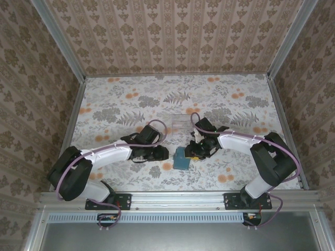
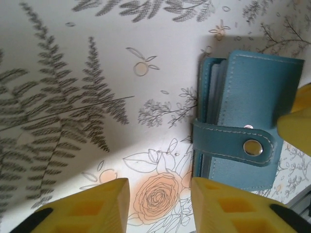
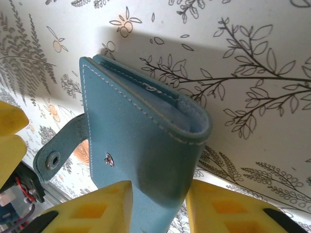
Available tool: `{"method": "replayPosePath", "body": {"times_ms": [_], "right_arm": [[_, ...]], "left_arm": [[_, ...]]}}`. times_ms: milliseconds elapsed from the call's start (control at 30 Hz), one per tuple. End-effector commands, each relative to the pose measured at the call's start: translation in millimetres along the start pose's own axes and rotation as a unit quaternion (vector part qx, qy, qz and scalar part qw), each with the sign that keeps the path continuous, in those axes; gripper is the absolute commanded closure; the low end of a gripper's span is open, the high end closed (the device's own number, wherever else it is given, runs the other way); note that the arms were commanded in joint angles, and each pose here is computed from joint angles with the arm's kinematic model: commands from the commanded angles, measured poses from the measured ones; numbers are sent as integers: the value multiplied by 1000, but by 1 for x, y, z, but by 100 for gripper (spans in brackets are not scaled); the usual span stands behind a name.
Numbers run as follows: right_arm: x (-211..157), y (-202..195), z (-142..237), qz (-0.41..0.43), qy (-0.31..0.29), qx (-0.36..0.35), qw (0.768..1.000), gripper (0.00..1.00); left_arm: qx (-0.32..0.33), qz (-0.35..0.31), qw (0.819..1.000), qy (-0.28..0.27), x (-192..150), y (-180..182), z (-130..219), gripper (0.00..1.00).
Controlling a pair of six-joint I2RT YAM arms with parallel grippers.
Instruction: Take the credit cards out of the card holder
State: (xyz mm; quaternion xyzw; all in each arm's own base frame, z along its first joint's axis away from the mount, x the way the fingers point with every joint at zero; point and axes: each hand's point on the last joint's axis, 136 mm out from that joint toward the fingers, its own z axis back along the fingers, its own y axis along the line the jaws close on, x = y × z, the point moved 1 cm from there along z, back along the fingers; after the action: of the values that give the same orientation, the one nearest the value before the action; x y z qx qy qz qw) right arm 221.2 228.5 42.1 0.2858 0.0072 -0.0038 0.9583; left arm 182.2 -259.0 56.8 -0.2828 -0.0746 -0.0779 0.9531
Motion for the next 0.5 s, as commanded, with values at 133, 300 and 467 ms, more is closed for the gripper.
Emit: {"method": "replayPosePath", "body": {"times_ms": [133,300,467], "right_arm": [[4,-3,4,2,-7,-21,1000,65],[5,-2,6,-1,-13,-19,1000,66],[6,-4,21,-5,-36,-28,999,57]], "left_arm": [[-18,-26,999,-9,12,-25,2,36],[29,-58,998,8,12,-31,-1,28],[61,-81,995,19,13,-40,-7,24]]}}
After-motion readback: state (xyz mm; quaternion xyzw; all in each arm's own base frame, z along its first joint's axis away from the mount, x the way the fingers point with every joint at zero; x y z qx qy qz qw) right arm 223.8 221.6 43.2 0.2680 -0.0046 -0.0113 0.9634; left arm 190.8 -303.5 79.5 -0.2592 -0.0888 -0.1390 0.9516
